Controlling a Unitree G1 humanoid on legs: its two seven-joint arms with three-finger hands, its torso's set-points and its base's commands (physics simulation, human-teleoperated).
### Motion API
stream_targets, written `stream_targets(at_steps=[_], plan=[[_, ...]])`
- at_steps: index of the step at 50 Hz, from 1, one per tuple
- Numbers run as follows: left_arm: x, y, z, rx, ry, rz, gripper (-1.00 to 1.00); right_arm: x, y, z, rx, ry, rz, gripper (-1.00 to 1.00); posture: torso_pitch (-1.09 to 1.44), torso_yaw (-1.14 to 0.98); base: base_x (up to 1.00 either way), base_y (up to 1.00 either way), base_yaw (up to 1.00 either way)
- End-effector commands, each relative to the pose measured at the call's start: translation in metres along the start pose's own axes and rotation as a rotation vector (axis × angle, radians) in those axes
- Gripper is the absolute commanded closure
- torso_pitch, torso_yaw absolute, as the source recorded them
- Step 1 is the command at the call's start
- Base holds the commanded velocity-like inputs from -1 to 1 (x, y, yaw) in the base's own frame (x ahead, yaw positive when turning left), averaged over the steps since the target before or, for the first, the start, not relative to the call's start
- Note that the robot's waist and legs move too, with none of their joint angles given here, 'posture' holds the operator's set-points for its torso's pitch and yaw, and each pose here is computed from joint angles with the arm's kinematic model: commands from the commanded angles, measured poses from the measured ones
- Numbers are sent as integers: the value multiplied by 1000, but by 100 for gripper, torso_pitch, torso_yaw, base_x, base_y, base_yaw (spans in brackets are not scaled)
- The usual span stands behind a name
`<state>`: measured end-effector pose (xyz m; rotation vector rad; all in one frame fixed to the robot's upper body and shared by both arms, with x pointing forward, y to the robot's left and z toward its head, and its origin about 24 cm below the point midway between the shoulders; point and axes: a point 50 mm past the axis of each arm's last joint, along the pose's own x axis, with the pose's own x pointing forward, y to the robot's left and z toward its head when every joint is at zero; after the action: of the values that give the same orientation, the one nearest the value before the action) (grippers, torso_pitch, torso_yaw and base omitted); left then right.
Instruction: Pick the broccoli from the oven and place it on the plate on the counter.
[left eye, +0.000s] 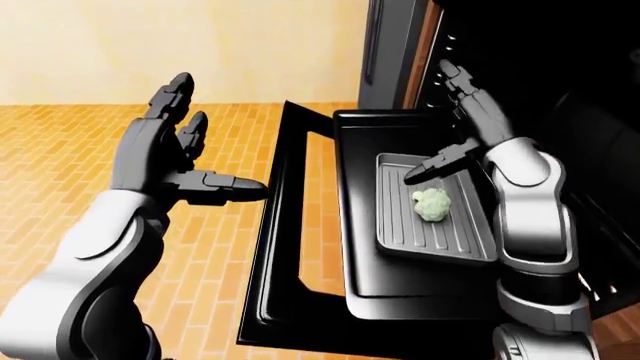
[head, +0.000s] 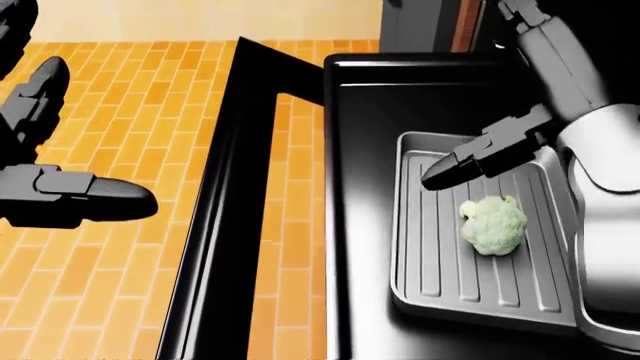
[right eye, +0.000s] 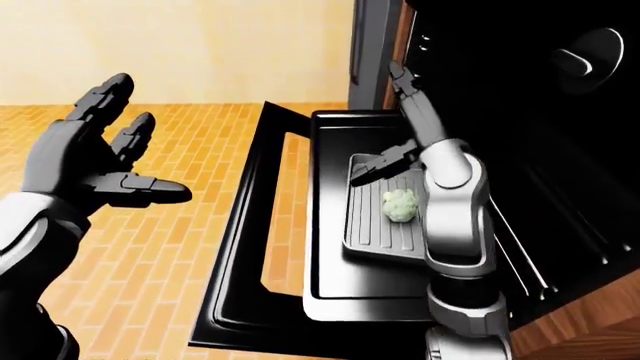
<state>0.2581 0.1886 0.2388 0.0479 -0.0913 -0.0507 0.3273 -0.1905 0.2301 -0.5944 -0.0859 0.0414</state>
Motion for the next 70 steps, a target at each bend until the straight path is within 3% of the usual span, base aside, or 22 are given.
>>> stream_targets(at_steps=[1,5,12,22,27,61,70], plan=[[-4,-2,16,13,-90,-10,-100,0,-15,17,-113,-81,-88,-100,2,0,0,0,0],[-3,-3,18,16,-92,-13,-100,8,-17,10,-220,-35,-91,-100,6,0,0,0,0],[-4,-4,22,31,-98,-21,-100,15,-16,-3,-335,25,-77,-100,13,0,0,0,0],[-2,-4,20,40,-93,-24,-100,34,-6,-15,-403,55,-67,-100,23,0,0,0,0],[-2,-5,18,39,-91,-28,-100,38,-3,-25,-440,105,-56,-100,28,0,0,0,0],[-1,-8,17,44,-89,-32,-100,63,-16,-48,-475,229,-91,-100,62,0,0,0,0],[0,-7,17,45,-91,-33,-100,66,-12,-52,-489,242,-79,-80,71,0,0,0,0]])
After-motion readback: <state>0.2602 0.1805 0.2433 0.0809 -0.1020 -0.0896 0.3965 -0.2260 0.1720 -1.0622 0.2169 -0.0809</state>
